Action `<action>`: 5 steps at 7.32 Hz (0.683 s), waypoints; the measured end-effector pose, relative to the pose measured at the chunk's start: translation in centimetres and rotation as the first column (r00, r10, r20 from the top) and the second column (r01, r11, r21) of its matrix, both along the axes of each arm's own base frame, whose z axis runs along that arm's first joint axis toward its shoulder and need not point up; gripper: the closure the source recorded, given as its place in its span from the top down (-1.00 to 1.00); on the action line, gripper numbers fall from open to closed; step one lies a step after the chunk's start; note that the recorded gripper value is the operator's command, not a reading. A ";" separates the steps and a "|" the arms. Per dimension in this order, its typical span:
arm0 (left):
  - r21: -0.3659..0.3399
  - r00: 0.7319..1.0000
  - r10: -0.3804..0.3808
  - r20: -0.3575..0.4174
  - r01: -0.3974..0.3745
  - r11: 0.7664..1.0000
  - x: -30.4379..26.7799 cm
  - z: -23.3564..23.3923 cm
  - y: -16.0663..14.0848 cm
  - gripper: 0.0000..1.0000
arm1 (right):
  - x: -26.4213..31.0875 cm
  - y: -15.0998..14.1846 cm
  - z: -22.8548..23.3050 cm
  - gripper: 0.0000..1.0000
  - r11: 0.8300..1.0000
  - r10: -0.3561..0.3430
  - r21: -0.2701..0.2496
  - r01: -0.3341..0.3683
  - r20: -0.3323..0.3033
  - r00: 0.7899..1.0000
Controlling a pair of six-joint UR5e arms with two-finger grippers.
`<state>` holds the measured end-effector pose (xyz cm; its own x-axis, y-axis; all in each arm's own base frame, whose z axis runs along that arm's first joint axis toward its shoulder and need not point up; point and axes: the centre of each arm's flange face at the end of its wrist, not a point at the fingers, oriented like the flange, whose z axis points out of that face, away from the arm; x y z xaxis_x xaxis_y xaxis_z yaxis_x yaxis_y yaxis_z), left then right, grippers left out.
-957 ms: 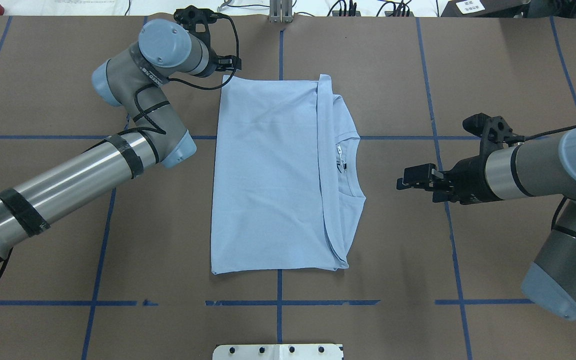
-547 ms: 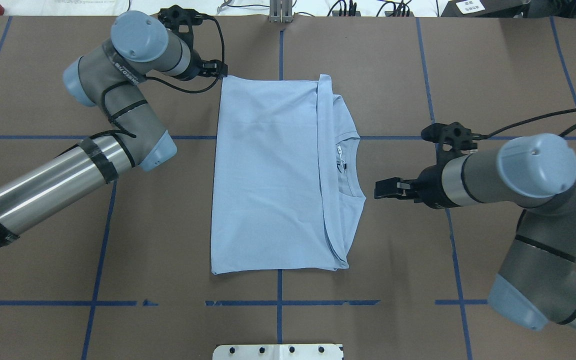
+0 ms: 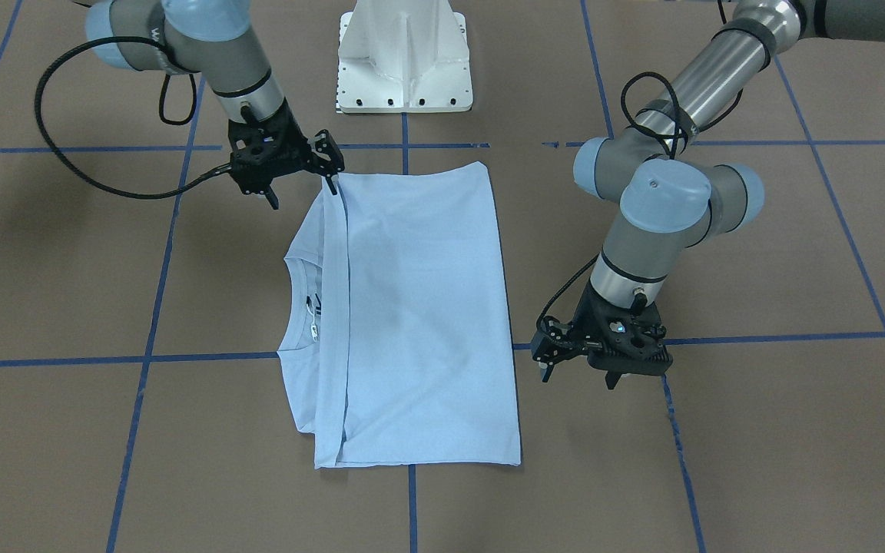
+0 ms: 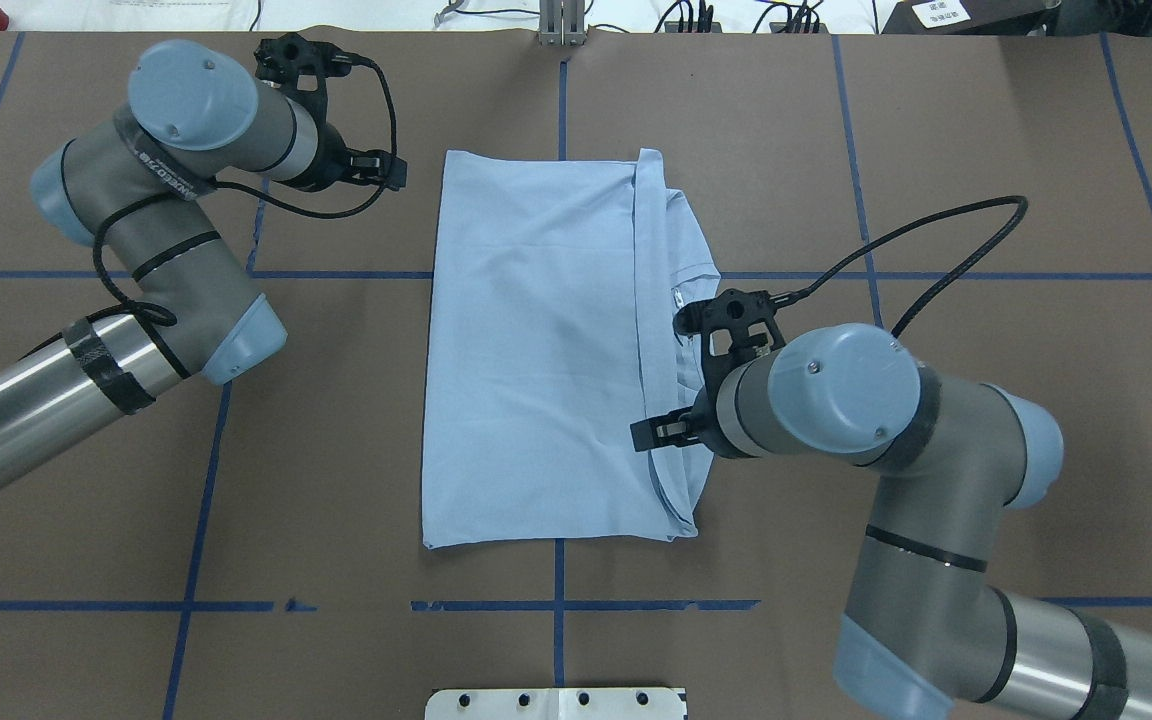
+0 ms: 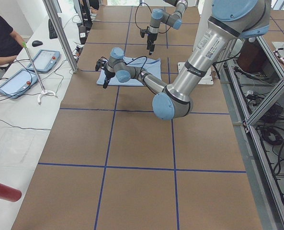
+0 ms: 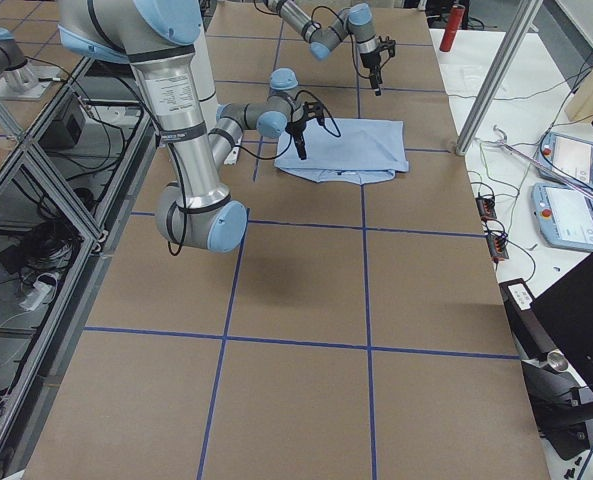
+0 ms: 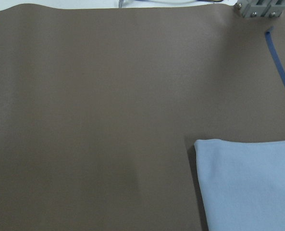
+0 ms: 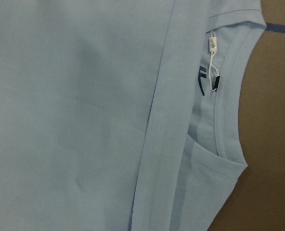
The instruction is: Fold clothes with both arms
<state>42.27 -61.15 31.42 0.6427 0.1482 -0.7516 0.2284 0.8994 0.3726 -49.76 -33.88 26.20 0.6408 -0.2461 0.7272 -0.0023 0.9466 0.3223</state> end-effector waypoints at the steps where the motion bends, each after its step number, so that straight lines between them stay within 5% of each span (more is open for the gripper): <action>1: 0.001 1.000 0.003 0.005 -0.003 1.000 -0.6 0.3 0.6 1.00 | -2.1 1.8 0.2 1.00 0.998 -0.012 0.062 0.015 -0.037 0.999; 3: -0.001 1.000 0.004 0.007 -0.004 1.000 -0.9 0.7 0.9 1.00 | -5.2 4.9 1.0 0.86 0.975 -0.075 0.201 0.099 -0.124 0.989; 5: -0.003 1.000 0.003 0.005 -0.003 1.000 -1.0 0.7 0.9 1.00 | -6.3 6.0 1.6 0.41 0.955 -0.114 0.252 0.156 -0.175 0.978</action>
